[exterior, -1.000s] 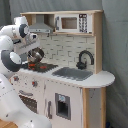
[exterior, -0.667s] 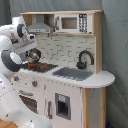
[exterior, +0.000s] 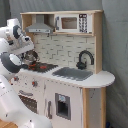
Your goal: Play with the kitchen
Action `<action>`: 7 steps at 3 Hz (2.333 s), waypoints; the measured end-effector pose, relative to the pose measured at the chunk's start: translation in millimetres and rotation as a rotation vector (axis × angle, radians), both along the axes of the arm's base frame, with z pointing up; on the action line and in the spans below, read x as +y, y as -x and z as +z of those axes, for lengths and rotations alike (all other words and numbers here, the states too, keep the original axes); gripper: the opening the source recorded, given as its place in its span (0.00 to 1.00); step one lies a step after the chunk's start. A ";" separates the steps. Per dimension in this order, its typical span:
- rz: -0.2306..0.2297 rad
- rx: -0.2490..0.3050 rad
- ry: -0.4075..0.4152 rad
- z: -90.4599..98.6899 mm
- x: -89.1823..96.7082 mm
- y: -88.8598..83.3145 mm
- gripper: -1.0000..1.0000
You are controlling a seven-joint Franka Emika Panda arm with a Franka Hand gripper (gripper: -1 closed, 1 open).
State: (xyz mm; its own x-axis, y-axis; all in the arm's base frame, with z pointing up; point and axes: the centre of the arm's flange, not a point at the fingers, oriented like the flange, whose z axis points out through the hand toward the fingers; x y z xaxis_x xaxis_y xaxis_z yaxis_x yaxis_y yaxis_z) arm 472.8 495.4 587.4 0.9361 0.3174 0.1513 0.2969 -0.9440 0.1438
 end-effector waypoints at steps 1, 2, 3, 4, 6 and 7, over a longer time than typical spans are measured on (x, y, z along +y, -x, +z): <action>-0.003 -0.015 0.008 -8.4 3.0 -15.5 0.00; 0.010 -0.026 -0.003 -21.1 13.1 -27.3 0.00; 0.020 -0.039 -0.009 -21.3 15.3 -37.7 0.00; 0.049 -0.023 0.022 -59.3 34.6 -43.4 0.00; 0.060 -0.030 0.009 -61.5 39.2 -43.2 1.00; 0.098 -0.104 -0.032 -35.2 44.5 -44.6 1.00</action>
